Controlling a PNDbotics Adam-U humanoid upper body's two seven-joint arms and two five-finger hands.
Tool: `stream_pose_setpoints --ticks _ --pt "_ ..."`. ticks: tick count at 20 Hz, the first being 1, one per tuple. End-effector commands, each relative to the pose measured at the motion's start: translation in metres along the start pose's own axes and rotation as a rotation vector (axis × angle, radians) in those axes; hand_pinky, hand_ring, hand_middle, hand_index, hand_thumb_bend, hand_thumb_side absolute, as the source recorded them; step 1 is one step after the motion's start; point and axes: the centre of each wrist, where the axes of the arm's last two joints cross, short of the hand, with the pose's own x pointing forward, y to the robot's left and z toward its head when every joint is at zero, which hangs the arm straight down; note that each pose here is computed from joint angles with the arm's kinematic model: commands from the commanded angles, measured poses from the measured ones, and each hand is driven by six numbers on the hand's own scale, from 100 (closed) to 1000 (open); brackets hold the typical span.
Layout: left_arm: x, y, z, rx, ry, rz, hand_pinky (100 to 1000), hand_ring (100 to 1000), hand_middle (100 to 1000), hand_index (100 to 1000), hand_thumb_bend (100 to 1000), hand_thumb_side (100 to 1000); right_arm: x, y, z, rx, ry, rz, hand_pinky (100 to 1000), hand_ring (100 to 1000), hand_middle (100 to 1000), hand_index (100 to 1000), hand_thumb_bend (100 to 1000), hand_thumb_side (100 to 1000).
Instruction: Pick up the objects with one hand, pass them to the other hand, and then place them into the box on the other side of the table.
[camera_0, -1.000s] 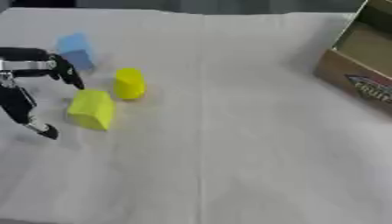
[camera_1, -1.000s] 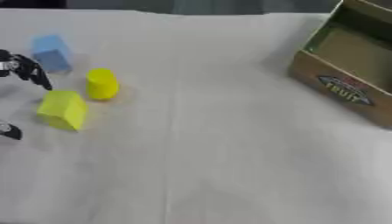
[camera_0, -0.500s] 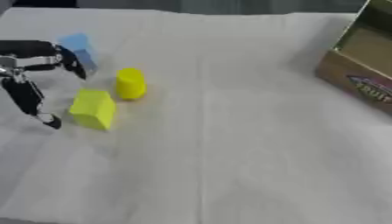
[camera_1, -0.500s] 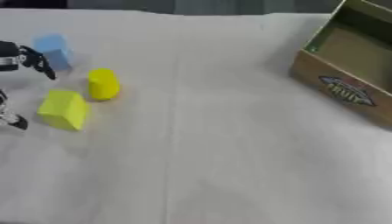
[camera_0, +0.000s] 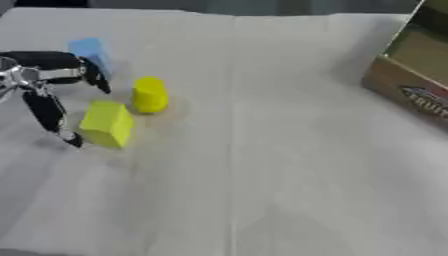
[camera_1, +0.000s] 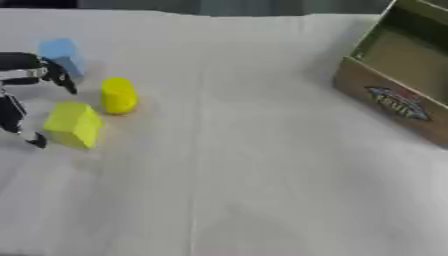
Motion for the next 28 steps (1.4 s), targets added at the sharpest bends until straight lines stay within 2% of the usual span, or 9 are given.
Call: stream_pose_setpoints --ticks 1,8,16,23,28 --pt "-0.002 0.011 0.002 0.047 0.016 -0.031 862 831 748 793 776 100 0.013 -0.002 -0.002 0.005 -0.025 0.032 980 822 768 912 126 525" --pt "0.001 0.01 -0.006 0.068 0.012 -0.032 857 825 742 785 752 100 0.011 -0.001 -0.002 0.008 -0.019 0.035 981 821 768 911 125 528" --pt "0.013 0.027 0.009 0.157 0.004 -0.013 854 815 732 779 748 100 0.01 -0.002 0.0 0.009 -0.015 0.045 981 816 768 911 121 534" --pt "0.008 0.015 -0.004 0.022 0.023 -0.005 860 825 750 790 756 100 0.01 -0.001 0.0 0.015 -0.015 0.045 981 815 768 910 117 537" --pt "0.005 0.011 -0.008 -0.005 0.041 -0.001 860 826 746 791 752 100 0.009 -0.002 0.001 0.008 -0.016 0.043 982 814 768 910 115 542"
